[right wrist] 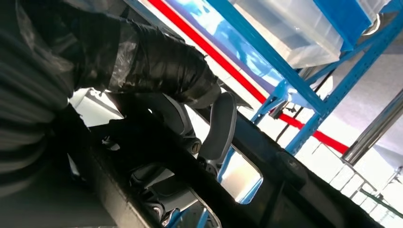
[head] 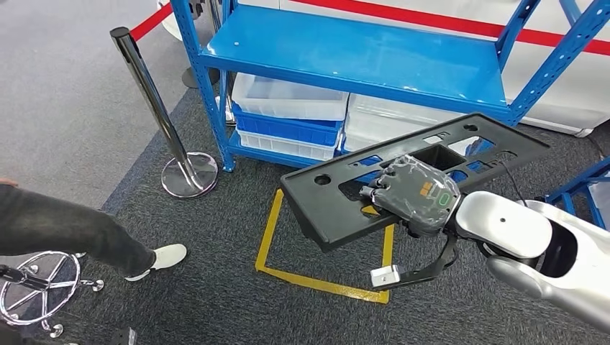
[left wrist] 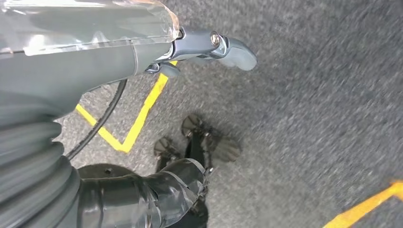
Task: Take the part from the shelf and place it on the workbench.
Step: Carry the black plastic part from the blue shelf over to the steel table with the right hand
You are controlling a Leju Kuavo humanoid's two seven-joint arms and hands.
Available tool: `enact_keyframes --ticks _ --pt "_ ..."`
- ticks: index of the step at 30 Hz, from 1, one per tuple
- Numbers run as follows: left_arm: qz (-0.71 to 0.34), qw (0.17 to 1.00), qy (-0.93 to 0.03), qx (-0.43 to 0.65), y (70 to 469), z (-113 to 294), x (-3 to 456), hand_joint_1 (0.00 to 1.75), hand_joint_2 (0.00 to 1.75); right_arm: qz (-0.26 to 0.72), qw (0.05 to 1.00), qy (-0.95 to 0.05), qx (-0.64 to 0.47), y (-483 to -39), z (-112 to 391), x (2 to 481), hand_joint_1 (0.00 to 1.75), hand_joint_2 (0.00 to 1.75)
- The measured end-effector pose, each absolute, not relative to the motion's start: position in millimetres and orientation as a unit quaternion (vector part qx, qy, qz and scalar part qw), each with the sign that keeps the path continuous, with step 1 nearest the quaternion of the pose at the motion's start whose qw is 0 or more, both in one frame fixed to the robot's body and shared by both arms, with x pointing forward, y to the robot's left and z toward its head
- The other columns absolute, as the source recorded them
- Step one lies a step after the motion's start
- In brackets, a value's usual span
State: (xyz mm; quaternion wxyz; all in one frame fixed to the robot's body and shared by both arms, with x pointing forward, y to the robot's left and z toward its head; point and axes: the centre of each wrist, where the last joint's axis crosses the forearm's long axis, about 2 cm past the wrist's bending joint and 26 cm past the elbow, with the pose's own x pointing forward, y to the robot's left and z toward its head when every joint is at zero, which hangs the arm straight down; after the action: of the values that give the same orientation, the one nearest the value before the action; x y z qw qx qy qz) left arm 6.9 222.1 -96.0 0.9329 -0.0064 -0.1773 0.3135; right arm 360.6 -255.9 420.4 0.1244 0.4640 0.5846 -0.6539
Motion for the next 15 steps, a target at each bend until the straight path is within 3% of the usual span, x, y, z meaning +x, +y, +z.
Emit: enact_keyframes --ticks 15 --pt "0.321 0.93 -0.177 -0.007 224 -96 6 0.0 1.75 -0.664 0.115 0.58 0.458 -263 406 362 1.75 1.75"
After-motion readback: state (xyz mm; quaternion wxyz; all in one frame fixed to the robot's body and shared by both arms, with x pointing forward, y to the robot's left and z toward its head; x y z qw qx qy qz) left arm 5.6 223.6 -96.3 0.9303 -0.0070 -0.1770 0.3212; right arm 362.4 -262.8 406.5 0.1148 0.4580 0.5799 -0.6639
